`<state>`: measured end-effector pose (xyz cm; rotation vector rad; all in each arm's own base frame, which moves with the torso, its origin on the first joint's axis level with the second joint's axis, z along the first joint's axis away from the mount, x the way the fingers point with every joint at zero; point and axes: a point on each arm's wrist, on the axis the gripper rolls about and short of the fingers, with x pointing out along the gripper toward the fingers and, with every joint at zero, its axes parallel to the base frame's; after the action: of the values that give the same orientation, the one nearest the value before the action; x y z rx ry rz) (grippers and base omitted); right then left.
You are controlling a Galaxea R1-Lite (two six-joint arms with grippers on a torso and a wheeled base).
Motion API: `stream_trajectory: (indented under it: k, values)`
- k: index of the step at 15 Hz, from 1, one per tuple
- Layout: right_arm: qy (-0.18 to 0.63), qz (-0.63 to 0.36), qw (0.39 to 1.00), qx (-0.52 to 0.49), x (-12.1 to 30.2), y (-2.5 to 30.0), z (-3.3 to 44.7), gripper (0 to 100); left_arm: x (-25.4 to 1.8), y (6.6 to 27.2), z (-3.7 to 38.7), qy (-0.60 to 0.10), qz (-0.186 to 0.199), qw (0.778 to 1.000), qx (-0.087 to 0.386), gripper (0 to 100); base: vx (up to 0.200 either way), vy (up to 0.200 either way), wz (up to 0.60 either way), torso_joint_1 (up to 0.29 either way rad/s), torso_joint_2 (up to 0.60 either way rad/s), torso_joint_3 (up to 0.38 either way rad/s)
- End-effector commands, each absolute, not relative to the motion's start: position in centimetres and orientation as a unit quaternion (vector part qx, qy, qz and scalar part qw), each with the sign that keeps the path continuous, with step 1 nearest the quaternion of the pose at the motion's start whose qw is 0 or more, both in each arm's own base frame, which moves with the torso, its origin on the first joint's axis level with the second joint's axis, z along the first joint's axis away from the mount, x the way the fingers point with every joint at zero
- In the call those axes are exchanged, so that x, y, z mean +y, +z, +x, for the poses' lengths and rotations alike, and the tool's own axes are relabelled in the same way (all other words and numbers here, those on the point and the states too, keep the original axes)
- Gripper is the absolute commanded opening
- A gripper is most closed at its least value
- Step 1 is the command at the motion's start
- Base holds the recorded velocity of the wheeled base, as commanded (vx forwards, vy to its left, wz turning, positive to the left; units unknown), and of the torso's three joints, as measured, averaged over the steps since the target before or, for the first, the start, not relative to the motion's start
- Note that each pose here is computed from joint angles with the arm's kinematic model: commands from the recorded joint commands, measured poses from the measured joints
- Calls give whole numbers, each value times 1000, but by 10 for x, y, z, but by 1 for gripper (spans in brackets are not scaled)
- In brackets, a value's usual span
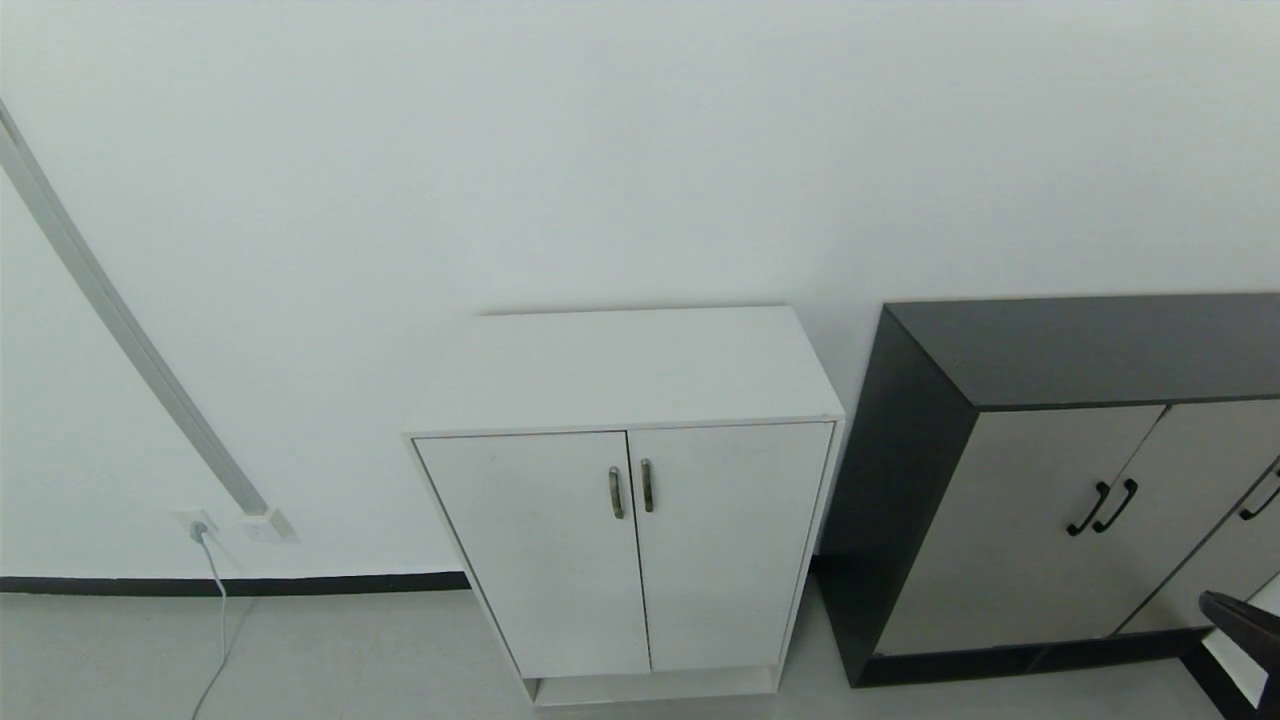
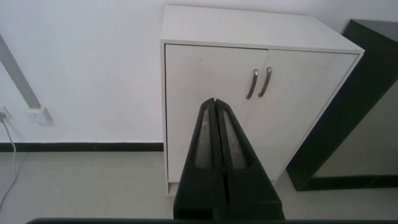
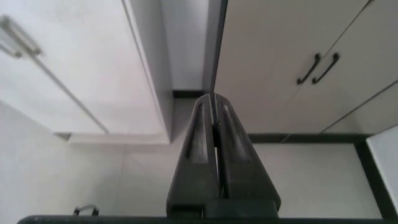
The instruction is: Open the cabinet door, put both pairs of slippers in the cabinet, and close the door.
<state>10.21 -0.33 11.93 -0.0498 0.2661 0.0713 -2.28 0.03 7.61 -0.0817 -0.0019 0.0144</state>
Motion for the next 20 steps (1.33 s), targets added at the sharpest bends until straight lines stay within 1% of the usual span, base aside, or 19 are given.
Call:
stream_trajectory:
  k: [1, 8, 17, 20]
  values:
    - [52, -31, 991, 121, -2, 121, 86, 0, 0, 76, -23, 8, -41, 999, -1, 0, 0, 0, 0, 0, 0, 0]
    - [112, -18, 973, 201, 3, 96, 45, 0, 0, 76, -23, 8, -41, 999, -1, 0, 0, 0, 0, 0, 0, 0]
    - [150, -18, 955, 256, 6, 80, 25, 0, 0, 76, -23, 8, -41, 999, -1, 0, 0, 0, 0, 0, 0, 0]
    - [157, -19, 953, 258, 7, 79, 23, 0, 0, 76, -23, 8, -41, 999, -1, 0, 0, 0, 0, 0, 0, 0]
